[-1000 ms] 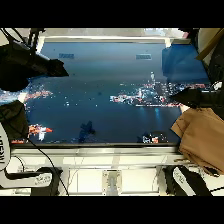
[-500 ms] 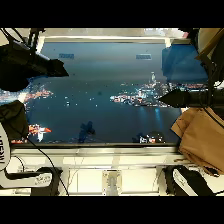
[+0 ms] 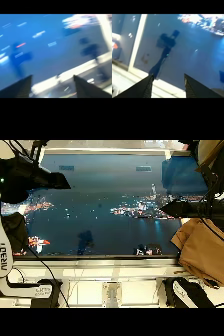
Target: Fold the clothes and pants, and hang the long-sleeved shirts on hangers.
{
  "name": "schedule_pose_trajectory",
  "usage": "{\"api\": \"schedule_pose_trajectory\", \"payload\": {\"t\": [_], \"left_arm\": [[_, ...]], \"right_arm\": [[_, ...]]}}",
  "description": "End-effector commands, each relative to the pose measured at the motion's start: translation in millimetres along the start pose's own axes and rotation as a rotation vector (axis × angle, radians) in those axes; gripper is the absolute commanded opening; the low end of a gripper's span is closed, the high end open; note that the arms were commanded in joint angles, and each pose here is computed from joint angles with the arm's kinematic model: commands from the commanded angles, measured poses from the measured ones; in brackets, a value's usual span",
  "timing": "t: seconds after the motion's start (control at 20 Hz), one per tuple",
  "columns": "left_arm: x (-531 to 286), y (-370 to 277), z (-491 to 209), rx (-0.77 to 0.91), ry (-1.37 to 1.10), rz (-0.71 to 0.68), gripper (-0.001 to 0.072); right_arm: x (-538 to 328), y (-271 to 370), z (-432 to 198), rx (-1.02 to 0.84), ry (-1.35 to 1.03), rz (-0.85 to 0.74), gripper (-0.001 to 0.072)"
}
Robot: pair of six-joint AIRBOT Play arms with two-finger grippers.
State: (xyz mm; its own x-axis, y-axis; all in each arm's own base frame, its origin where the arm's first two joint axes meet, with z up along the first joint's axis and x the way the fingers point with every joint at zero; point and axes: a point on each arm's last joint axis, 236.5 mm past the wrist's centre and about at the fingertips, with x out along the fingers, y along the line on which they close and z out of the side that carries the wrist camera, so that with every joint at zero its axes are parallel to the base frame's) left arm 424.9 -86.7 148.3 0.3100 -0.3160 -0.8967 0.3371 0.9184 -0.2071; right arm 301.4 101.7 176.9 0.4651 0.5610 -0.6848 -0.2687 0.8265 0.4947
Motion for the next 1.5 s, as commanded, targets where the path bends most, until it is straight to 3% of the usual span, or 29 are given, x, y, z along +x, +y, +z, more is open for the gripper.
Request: {"api": "schedule_pose_trajectory", "payload": {"t": [0.0,0.1,0.35,0.7,0.9,1.25,1.35,1.45], "left_arm": [[-2.5,128.4,-58.8,-0.223,0.232,0.48,0.0617],[-2.0,176.5,-91.7,-0.296,0.301,0.562,0.0616],[-25.8,271.3,-181.6,-0.56,0.359,0.605,0.0616],[-138.3,372.6,-308.5,-1.034,0.11,0.777,0.0616],[-147.9,396.2,-351.2,-1.284,-0.074,0.705,0.0617],[-115.5,430.7,-358.0,-1.358,-0.177,0.615,0.0619],[-102.8,441.5,-349.4,-1.367,-0.225,0.579,0.072],[-83.1,444.8,-343.0,-1.387,-0.243,0.507,0.072]], "right_arm": [[-0.1,-12.1,13.1,-0.006,-0.055,-0.051,0.0411],[-0.1,-13.7,12.7,-0.012,-0.053,-0.057,0.0411],[-1.3,-26.2,16.1,-0.029,-0.067,-0.111,0.0411],[-4.9,-35.6,36.9,-0.034,-0.155,-0.153,0.0411],[-5.5,-35.9,39.7,0.014,-0.17,-0.151,0.0411],[-5.4,-35.5,39.6,0.12,-0.177,-0.14,0.041],[-5.3,-35.1,38.9,0.144,-0.176,-0.137,0.0411],[-5.3,-35.2,39.0,0.158,-0.178,-0.136,0.0411]]}}
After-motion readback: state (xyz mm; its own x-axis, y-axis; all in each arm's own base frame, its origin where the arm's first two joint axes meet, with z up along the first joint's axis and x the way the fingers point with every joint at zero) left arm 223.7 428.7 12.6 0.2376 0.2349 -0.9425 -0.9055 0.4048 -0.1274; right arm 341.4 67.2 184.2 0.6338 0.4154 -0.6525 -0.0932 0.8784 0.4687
